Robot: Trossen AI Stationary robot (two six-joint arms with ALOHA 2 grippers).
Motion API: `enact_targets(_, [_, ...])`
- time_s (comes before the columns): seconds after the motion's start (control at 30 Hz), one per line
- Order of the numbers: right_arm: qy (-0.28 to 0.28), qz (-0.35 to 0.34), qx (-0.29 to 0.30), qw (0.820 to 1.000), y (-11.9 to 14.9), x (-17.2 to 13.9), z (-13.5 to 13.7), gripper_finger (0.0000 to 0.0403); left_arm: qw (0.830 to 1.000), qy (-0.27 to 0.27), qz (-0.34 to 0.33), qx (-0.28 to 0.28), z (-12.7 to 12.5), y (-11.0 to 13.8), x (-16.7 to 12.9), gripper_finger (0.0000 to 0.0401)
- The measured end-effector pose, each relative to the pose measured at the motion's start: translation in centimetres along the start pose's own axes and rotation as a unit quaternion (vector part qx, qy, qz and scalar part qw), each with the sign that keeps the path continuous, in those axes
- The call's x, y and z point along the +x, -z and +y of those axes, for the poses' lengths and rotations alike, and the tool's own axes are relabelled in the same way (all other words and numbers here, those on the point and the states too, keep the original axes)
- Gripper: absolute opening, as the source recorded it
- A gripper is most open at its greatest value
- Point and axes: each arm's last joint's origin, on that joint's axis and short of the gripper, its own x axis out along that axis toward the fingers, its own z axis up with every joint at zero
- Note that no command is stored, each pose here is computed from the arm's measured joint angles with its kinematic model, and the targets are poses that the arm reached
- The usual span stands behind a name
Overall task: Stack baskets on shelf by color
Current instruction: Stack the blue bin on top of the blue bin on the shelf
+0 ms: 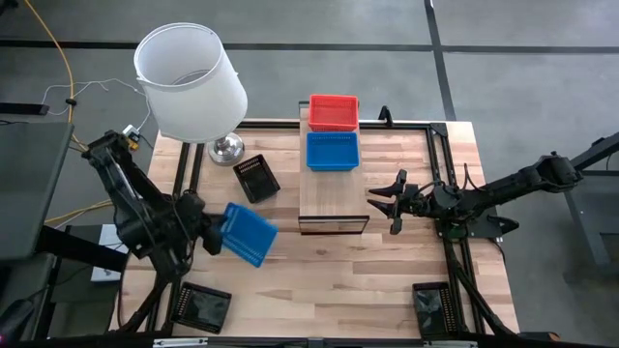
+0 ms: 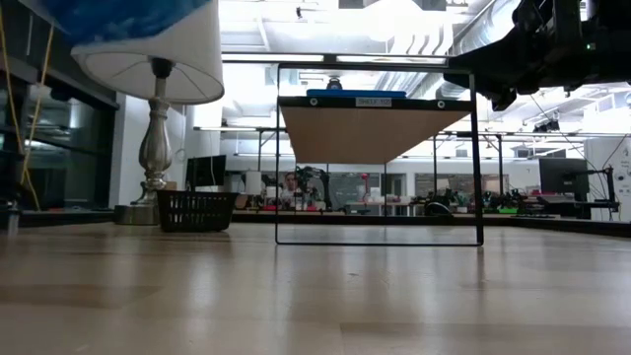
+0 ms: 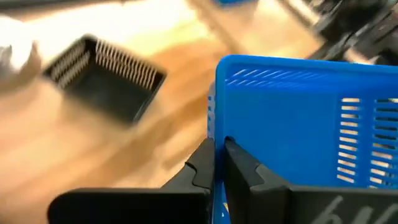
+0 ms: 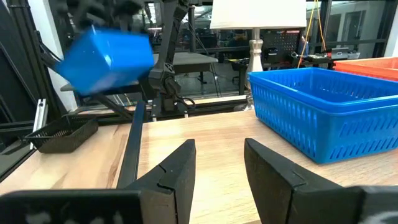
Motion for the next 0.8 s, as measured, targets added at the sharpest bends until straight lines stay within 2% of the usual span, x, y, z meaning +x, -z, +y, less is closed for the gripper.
enact_targets(0.13, [0.0, -0.001, 0.001, 1.0, 0.0, 0.0, 0.0, 0.0126, 0.999, -0.003, -0.031, 0.023, -1.7, -3.3, 0.3, 0.0])
enact_targets(0.33, [0.0, -0.004, 0.002, 1.0, -0.1, 0.0, 0.0, 0.0126, 0.994, 0.0, -0.093, 0.058, -4.3, -8.7, 3.0, 0.0])
enact_targets(0.5, [0.0, -0.004, -0.001, 1.0, -0.1, 0.0, 0.0, 0.0126, 0.986, 0.055, -0.147, 0.064, -6.2, -13.4, 5.6, 0.0])
enact_targets(0.63, [0.0, -0.004, 0.0, 1.0, -0.1, 0.0, 0.0, 0.0126, 0.979, 0.077, -0.184, 0.051, -6.6, -16.4, 8.1, 0.0])
enact_targets(0.8, [-0.001, -0.004, 0.0, 1.0, -0.1, 0.0, 0.0, 0.0126, 0.983, 0.07, -0.165, 0.03, -5.8, -18.4, 12.6, 0.0])
